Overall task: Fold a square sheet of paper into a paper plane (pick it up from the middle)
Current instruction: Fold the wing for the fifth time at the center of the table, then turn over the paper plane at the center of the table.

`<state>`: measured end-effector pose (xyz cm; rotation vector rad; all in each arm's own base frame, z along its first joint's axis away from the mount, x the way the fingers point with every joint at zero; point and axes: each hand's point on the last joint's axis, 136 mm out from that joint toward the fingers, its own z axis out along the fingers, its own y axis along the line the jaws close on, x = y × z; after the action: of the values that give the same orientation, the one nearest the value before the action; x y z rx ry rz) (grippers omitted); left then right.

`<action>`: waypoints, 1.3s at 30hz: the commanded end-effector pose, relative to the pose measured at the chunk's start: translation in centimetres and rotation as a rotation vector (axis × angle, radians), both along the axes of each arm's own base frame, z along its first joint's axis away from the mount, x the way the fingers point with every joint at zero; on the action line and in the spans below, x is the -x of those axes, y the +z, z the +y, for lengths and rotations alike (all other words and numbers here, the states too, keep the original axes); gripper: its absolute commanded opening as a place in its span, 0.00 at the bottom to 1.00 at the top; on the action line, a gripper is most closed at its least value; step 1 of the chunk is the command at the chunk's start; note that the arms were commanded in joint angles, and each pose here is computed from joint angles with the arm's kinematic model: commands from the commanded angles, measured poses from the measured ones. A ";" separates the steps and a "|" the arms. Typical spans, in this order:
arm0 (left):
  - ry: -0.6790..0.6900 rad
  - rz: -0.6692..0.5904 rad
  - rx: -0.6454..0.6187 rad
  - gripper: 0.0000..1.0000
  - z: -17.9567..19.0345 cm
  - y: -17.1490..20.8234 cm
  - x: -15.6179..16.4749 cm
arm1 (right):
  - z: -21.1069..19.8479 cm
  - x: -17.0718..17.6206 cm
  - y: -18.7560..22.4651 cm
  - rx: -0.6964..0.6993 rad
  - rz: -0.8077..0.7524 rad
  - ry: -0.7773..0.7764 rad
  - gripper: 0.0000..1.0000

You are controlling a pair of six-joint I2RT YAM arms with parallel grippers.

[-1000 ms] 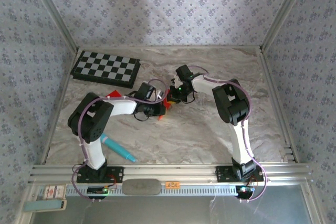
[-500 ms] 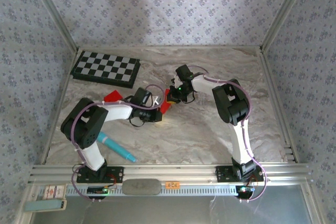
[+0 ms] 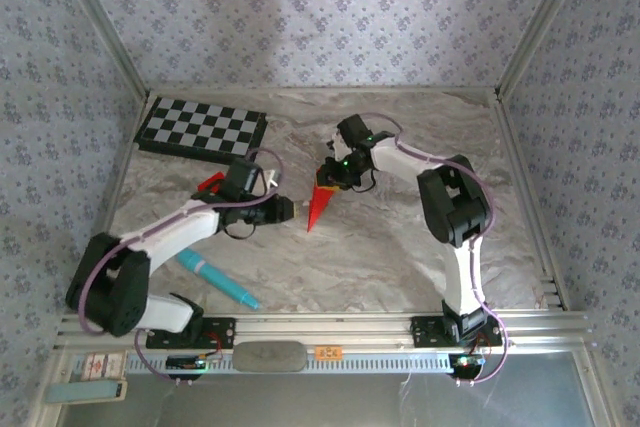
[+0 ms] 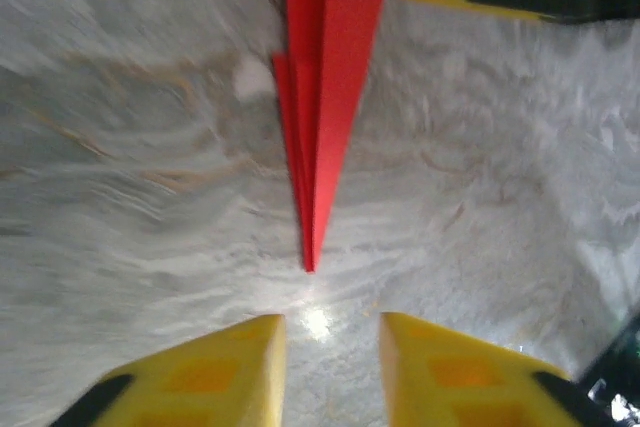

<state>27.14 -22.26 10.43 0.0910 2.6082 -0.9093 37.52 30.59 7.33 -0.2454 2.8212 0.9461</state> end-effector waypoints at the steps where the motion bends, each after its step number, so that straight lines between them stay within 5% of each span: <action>1: 0.196 -0.009 -0.086 0.47 4.3 0.2 -0.8 | -1.1 -0.3 3.2 0.073 -0.107 -0.040 0.39; 6: 0.385 -0.081 -0.133 0.78 8.7 1.4 -1.7 | -3.4 -1.2 2.4 0.279 -0.173 -0.157 0.57; 12: 0.480 -0.094 -0.126 0.99 11.0 1.4 -2.0 | -3.0 -1.5 0.7 0.483 -0.181 -0.232 0.62; 29: 0.487 -0.021 -0.172 1.00 12.1 -0.7 -1.7 | -1.4 0.1 -3.4 0.719 -0.139 -0.261 0.59; 39: 0.477 -0.010 -0.183 1.00 12.1 -1.0 -1.7 | -1.9 0.2 -2.0 0.746 -0.177 -0.283 0.45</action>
<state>28.98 -10.31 9.56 -0.4685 2.5091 -0.5096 37.33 29.05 3.91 -0.0249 2.8296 -0.1547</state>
